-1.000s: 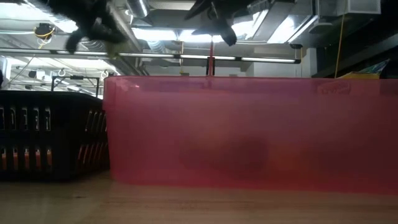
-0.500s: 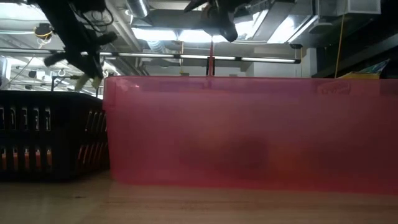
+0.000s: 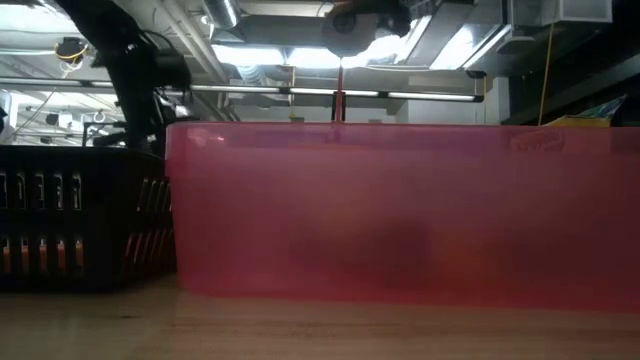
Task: Pick & Place School Supplies
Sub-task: Put the green puncher into the yellow bin, then return to Home Position
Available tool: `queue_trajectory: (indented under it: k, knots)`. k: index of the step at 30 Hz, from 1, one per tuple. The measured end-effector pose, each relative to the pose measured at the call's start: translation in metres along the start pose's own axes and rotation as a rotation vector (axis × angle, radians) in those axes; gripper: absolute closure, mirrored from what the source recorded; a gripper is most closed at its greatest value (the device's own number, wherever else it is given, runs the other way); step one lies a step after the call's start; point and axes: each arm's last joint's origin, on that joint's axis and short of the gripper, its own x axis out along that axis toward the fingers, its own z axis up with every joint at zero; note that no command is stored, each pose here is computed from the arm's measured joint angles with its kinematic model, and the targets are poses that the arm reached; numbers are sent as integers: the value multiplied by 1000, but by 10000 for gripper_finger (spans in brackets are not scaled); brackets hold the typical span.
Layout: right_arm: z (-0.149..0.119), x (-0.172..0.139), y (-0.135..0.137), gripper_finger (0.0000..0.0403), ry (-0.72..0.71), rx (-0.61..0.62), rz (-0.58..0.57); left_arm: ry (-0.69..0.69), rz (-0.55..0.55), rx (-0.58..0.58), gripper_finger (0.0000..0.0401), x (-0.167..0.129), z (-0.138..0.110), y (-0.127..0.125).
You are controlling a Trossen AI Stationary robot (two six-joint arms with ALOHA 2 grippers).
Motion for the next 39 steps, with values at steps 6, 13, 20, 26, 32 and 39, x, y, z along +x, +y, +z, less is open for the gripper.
queue_trajectory:
  k: [6,13,20,26,32,39]
  knots:
    - [-5,-41,12,204,-65,8,-45,71,60,18,364,23,1,0]
    - [-12,-78,22,204,-140,35,-74,43,108,14,335,23,2,1]
    - [-23,-94,25,204,-153,24,-142,-55,54,59,201,7,5,-2]
    - [-31,-111,25,204,-149,-12,-189,-181,-307,220,167,-36,4,-14]
    - [-45,-152,7,204,-143,34,-332,-466,-819,433,181,-116,-19,-34]
    - [-46,-215,-11,204,-331,141,-304,-822,-1078,512,189,-180,-64,-58]
